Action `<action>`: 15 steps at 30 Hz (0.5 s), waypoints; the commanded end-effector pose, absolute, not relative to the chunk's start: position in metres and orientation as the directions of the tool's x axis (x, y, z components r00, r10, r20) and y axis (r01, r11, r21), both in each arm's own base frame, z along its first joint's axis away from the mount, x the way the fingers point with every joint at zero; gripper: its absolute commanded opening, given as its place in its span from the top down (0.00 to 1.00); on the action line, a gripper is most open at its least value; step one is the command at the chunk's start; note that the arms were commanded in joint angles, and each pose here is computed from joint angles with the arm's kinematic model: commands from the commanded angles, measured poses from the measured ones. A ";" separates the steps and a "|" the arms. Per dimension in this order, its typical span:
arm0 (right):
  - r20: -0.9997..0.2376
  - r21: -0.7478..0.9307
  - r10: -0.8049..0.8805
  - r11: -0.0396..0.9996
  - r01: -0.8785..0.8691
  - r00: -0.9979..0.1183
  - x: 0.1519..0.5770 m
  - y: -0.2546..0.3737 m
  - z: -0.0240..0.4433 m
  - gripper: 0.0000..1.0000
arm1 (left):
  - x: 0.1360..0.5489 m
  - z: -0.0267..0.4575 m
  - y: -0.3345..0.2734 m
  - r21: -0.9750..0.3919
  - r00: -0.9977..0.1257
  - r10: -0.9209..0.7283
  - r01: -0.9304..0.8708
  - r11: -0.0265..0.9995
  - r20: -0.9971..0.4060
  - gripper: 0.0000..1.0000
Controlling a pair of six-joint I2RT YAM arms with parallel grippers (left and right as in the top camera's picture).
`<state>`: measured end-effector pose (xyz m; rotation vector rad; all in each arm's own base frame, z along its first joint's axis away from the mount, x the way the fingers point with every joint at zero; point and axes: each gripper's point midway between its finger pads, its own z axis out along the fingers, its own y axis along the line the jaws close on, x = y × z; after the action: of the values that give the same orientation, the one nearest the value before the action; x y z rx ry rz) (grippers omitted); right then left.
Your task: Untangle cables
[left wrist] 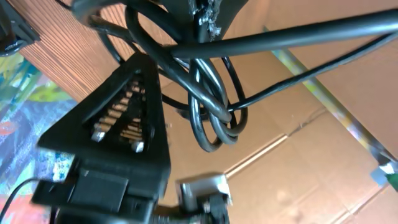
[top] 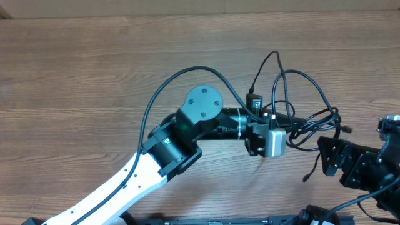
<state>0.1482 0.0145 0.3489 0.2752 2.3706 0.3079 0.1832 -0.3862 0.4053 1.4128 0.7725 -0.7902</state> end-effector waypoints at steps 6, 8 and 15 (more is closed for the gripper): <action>-0.617 0.260 0.283 0.954 0.149 -0.734 0.146 0.006 0.339 0.06 | 0.185 0.436 -0.359 0.542 0.544 0.019 0.830 0.135 -0.839 0.96; -0.606 0.259 0.286 0.953 0.156 -0.742 0.147 0.005 0.335 0.05 | 0.187 0.437 -0.354 0.537 0.538 0.039 0.829 0.158 -0.842 0.96; -0.587 0.244 0.296 0.952 0.185 -0.753 0.146 0.000 0.327 0.05 | 0.198 0.445 -0.336 0.530 0.521 0.108 0.804 0.271 -0.846 0.96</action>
<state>0.1479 0.0090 0.3304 0.3122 2.4328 0.2869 0.1921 -0.3564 0.4209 1.3267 0.9125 -0.6545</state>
